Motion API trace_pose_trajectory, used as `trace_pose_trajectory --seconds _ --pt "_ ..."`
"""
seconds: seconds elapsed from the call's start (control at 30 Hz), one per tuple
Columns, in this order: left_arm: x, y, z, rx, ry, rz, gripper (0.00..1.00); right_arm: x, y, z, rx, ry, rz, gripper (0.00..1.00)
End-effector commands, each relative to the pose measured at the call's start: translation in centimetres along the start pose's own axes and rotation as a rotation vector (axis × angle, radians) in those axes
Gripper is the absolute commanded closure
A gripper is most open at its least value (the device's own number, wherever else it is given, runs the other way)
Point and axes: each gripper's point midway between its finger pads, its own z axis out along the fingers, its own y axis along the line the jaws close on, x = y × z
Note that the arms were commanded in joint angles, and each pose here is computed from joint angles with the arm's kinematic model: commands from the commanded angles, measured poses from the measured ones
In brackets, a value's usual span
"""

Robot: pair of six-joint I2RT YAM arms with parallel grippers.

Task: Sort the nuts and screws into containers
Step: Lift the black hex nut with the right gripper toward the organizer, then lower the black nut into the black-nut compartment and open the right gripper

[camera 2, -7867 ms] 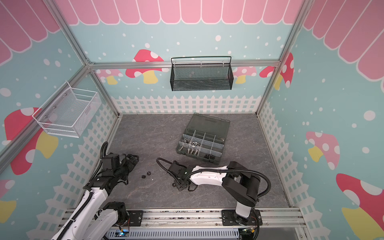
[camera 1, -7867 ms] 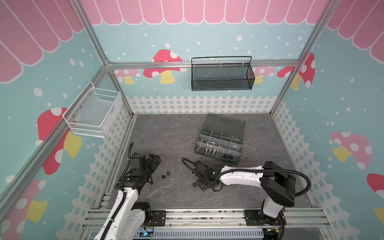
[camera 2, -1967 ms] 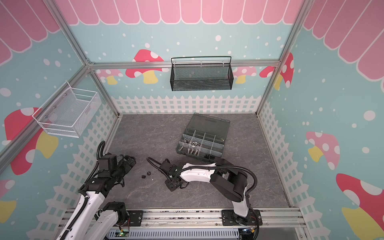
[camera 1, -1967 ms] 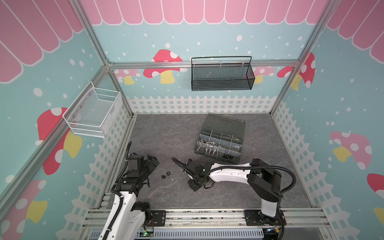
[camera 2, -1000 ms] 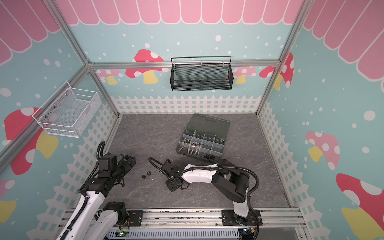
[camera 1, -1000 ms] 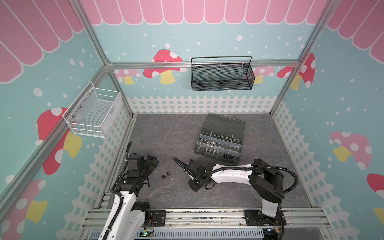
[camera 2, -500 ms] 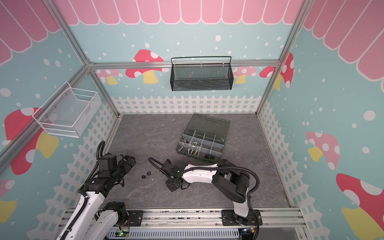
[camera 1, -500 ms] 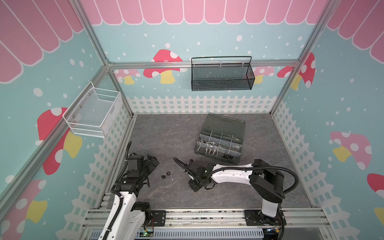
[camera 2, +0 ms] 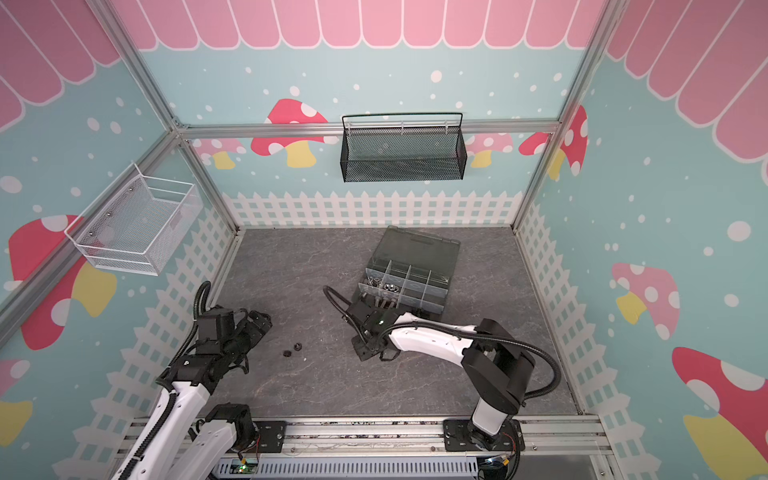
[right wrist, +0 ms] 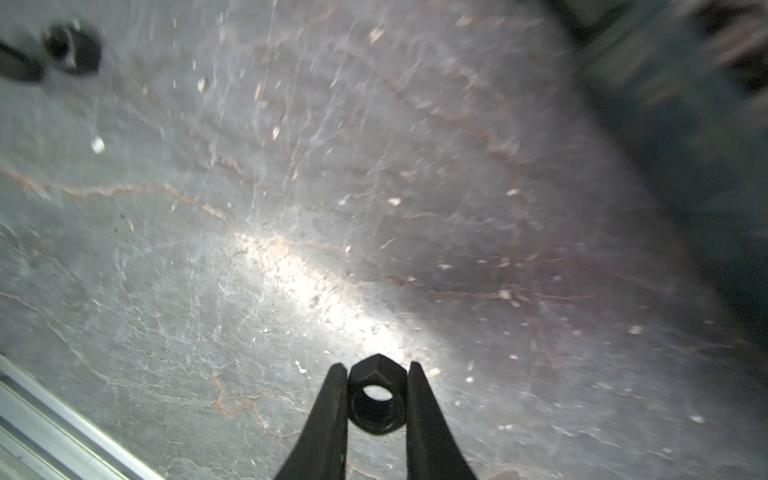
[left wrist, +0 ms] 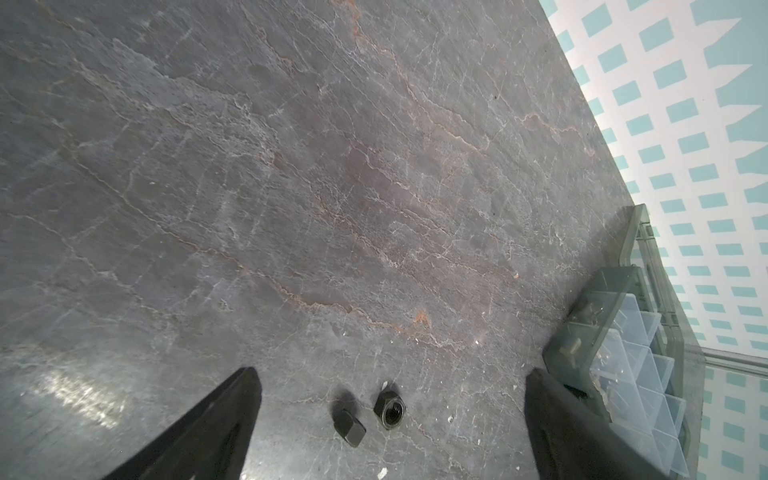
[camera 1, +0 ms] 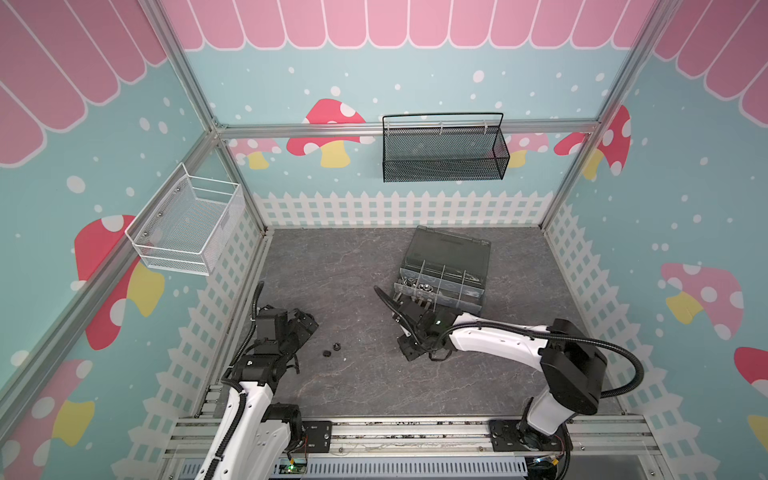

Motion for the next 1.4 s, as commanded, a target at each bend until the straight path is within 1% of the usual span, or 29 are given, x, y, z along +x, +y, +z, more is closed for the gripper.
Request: trace_pose_trajectory --seconds 0.0,0.13,0.27,0.53,0.97,1.37 --pt "-0.7 -0.4 -0.6 0.007 -0.019 0.005 0.0 -0.5 -3.6 -1.4 0.062 -0.029 0.043 1.0" --pt "-0.8 -0.5 -0.5 0.006 -0.017 0.005 0.0 -2.1 -7.1 -3.1 0.108 -0.095 0.101 1.0" --pt "-0.8 -0.8 -0.5 0.014 -0.012 0.008 0.0 -3.6 -10.0 -4.2 0.141 -0.134 0.138 1.0" --pt "-0.7 -0.8 -0.6 0.021 -0.012 0.006 0.0 -6.7 -14.5 -5.2 0.167 -0.192 0.196 1.0" --pt "-0.8 -0.9 -0.3 0.019 -0.009 0.009 0.0 -8.7 -17.4 -3.4 0.15 -0.172 0.218 1.0" --pt "-0.8 -0.6 -0.7 0.018 -0.024 0.011 0.0 -9.7 -18.2 -2.3 0.139 -0.16 0.215 1.0"
